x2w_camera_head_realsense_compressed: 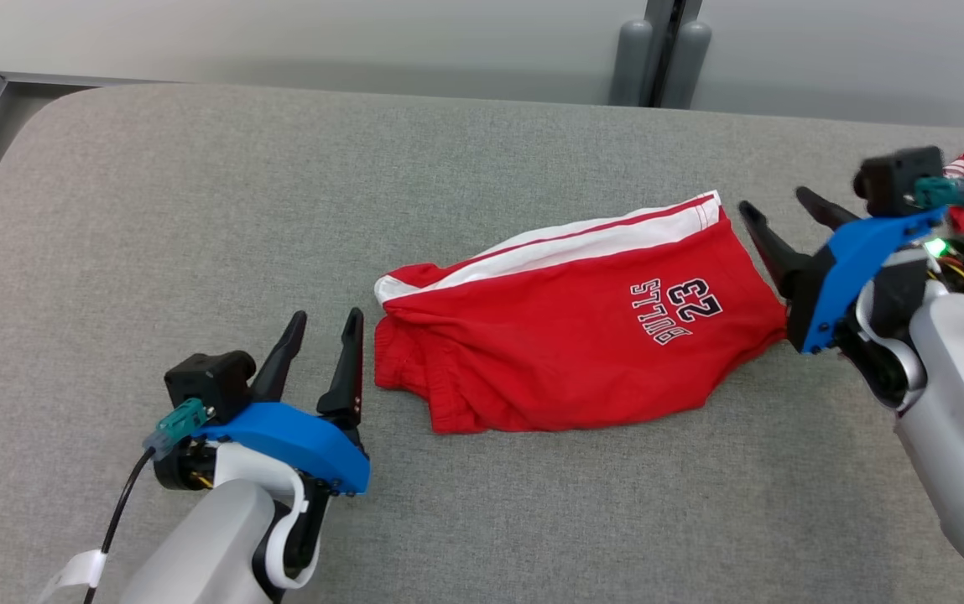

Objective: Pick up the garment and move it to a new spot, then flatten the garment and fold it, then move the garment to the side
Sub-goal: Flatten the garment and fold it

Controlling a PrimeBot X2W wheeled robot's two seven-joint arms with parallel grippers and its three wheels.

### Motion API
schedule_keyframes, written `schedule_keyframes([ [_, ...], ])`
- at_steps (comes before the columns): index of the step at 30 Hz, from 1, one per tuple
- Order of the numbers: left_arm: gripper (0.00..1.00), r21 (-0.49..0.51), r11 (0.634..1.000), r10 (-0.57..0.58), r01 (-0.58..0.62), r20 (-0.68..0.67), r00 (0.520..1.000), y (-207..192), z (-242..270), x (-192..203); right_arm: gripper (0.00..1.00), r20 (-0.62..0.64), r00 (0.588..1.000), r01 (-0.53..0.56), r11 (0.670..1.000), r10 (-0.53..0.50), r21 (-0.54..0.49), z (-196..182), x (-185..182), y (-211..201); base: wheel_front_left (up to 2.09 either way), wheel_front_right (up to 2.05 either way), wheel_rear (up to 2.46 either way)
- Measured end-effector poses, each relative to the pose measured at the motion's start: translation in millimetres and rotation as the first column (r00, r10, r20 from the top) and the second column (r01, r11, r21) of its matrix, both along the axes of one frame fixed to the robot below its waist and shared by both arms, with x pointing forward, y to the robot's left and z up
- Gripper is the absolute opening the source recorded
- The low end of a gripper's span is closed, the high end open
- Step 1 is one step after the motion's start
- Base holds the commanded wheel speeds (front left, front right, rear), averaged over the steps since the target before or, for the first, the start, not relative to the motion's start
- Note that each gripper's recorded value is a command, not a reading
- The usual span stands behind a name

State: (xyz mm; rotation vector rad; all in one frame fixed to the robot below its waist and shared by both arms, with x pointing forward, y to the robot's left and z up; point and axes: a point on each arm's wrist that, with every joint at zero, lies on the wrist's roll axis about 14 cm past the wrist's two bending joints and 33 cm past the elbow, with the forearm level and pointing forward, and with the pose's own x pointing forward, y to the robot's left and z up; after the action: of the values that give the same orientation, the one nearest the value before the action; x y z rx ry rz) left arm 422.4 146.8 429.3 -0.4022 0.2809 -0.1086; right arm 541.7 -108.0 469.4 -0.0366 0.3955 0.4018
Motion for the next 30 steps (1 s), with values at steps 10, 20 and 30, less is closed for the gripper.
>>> schedule_keyframes([
  [10,1.0,0.148,0.984,0.063,-0.096,0.213,0.975,37,42,-3,1.0,-0.005,0.994,0.11,0.989,-0.111,0.103,-19,-4,-17,0.0,0.0,0.0],
  [20,1.0,0.194,0.963,0.144,-0.189,0.222,0.964,66,31,-13,1.0,-0.114,0.981,0.171,0.979,-0.159,0.111,-63,-2,-16,0.0,0.0,0.0],
  [30,1.0,0.222,0.943,0.211,-0.248,0.174,0.962,89,14,-25,1.0,-0.228,0.965,0.142,0.989,-0.128,0.048,-104,-4,4,0.0,0.0,0.0],
])
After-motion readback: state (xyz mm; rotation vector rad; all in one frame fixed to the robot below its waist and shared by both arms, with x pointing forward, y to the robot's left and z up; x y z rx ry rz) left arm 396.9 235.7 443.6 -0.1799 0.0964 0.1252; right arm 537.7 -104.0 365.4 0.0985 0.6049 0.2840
